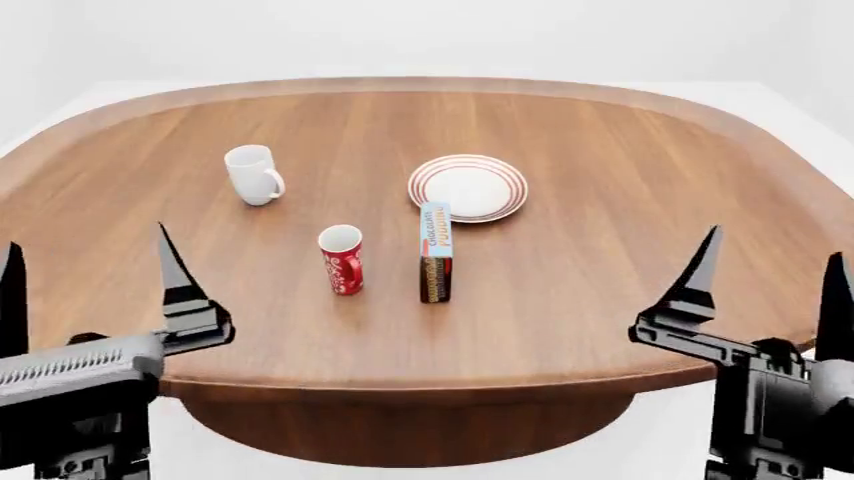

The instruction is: Pick up the white mug and put it on the plate, and put the chocolate pudding to the right of the plate.

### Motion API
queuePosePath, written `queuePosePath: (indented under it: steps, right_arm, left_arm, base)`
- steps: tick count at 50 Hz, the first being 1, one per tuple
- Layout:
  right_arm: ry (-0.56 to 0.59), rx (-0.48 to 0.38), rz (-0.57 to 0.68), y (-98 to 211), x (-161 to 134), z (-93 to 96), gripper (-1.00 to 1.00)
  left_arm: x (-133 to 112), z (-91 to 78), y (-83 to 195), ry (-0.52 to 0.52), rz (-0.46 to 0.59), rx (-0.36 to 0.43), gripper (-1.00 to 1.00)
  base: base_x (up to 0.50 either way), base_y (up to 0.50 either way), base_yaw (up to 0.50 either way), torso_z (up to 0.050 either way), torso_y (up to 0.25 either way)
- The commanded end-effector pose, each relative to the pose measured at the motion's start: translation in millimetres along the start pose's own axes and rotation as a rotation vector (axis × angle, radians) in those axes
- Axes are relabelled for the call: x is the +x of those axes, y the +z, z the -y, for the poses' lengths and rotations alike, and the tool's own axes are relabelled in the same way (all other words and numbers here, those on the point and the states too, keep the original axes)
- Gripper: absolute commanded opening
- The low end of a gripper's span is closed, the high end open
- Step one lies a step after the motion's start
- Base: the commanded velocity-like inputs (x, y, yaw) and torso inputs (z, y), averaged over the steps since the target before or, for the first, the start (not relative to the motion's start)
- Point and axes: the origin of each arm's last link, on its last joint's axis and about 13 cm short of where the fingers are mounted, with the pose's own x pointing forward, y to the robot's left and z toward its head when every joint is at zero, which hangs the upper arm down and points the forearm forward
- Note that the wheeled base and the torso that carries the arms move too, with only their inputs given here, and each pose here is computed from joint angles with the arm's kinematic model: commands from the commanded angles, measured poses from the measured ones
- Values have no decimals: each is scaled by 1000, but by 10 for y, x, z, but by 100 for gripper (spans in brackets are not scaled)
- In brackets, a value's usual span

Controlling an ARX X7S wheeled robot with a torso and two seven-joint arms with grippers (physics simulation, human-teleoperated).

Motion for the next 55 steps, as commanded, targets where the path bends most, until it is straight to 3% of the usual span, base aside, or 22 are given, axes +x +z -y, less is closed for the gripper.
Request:
queuePosePath:
  steps: [1, 12, 21, 55]
  right_arm:
    - [-89, -9, 323, 491, 100, 153, 100]
    - [-61, 22, 419, 633, 60, 132, 100]
    - [-62, 50, 484, 743, 40, 147, 100]
    - [-17, 63, 483, 760, 18, 123, 100]
  left_arm:
    - [89, -303, 487, 221, 294, 75, 100]
    - [75, -366, 608, 246, 376, 112, 100]
    - [76, -430, 671, 282, 407, 121, 100]
    - [73, -449, 689, 291, 416, 136, 100]
  base:
    - [0, 0, 0, 0, 0]
    - [27, 0, 0, 0, 0]
    - [475, 0, 0, 0, 0]
    - [500, 0, 0, 0, 0]
